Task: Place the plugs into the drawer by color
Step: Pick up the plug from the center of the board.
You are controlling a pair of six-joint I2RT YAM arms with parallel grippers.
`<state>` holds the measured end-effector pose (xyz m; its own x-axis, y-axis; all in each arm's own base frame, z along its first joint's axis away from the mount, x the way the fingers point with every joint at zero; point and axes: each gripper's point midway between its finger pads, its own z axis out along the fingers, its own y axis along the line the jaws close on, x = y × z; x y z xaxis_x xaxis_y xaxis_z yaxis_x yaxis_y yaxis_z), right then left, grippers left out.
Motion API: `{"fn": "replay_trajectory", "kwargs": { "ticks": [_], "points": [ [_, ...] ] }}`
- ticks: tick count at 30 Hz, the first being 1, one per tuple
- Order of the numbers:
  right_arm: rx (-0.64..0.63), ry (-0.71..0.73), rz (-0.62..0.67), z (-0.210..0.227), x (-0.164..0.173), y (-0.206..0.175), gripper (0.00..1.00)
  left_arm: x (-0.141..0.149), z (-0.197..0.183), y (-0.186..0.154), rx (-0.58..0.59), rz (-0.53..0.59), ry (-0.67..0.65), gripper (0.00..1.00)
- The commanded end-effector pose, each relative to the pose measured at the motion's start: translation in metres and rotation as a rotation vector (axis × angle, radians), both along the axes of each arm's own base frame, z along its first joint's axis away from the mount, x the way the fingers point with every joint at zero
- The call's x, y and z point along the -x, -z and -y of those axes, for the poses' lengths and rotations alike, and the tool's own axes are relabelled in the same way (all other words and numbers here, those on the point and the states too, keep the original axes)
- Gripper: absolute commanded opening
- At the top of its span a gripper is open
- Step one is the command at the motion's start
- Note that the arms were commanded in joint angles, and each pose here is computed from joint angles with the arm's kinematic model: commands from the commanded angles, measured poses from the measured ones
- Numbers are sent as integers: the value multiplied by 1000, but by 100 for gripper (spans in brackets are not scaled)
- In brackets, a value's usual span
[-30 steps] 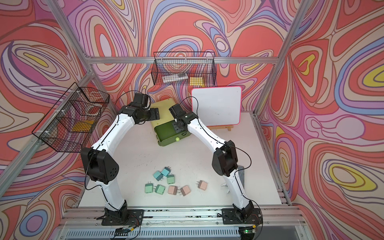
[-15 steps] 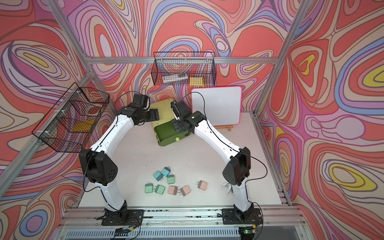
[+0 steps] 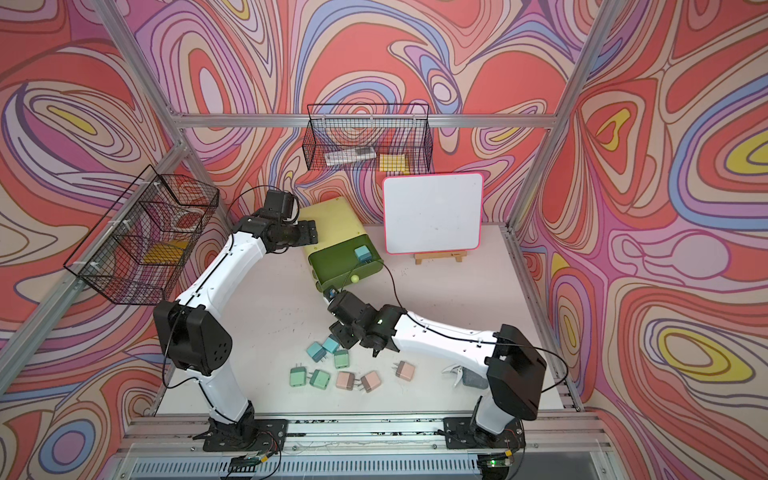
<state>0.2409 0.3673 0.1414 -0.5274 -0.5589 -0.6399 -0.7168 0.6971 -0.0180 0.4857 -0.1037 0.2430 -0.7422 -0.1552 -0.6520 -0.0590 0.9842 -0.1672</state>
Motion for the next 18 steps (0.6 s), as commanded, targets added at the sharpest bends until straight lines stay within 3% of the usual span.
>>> {"fn": "replay_trajectory", "kwargs": {
  "ticks": [1,9,18],
  "points": [
    [-63,2,-6,-23,1,11,62,12,-7,9,-18,-44,-3,86],
    [17,-9,-69,-32,1,63,76,13,-7,11,-22,-47,-1,86],
    [73,-5,-64,-34,-5,85,80,14,-8,12,-29,-49,-1,86]
  ]
}}
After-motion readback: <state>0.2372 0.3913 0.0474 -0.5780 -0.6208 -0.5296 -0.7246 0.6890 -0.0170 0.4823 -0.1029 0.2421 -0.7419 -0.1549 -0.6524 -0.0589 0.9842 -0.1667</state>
